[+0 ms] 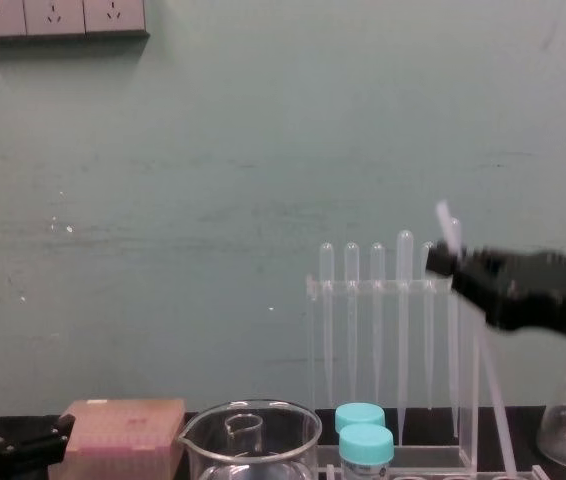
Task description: Pick up the stirring rod with one hand, then place it down.
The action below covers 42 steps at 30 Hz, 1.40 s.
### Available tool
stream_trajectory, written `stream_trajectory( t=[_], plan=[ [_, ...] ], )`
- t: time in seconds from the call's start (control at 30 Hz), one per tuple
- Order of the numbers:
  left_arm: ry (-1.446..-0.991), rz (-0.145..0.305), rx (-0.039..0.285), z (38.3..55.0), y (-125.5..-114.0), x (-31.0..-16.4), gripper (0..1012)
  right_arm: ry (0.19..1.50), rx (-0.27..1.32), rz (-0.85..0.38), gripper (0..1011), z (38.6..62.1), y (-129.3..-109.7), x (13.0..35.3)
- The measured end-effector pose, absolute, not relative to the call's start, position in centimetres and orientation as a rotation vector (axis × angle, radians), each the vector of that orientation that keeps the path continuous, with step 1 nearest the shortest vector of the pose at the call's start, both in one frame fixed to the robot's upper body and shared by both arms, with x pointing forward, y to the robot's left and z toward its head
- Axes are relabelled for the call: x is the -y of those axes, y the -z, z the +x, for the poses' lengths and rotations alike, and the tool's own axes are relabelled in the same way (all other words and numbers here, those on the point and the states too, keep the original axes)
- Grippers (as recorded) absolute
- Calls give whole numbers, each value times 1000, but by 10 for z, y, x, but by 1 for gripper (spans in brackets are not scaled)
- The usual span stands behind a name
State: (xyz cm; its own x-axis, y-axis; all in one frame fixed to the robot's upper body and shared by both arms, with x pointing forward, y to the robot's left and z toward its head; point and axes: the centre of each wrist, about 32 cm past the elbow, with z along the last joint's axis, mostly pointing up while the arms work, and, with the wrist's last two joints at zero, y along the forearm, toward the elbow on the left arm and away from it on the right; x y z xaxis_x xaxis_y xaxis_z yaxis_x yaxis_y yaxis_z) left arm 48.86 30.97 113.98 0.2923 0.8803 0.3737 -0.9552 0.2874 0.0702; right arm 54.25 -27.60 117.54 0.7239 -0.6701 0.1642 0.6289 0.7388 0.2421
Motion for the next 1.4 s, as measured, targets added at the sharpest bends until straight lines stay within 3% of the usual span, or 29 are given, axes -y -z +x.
stream_trajectory(
  t=[0.23,0.4,0.8,1.4],
  plan=[
    [-1248,304,285,489,-1140,-310,1000,680,312,337,67,553,-1183,279],
    [-1248,304,285,489,-1140,-310,1000,649,331,398,67,556,-1175,285],
    [-1248,304,285,489,-1140,-310,1000,671,254,370,67,549,-1148,299],
    [-1248,304,285,489,-1140,-310,1000,667,259,370,67,550,-1150,298]
  ],
)
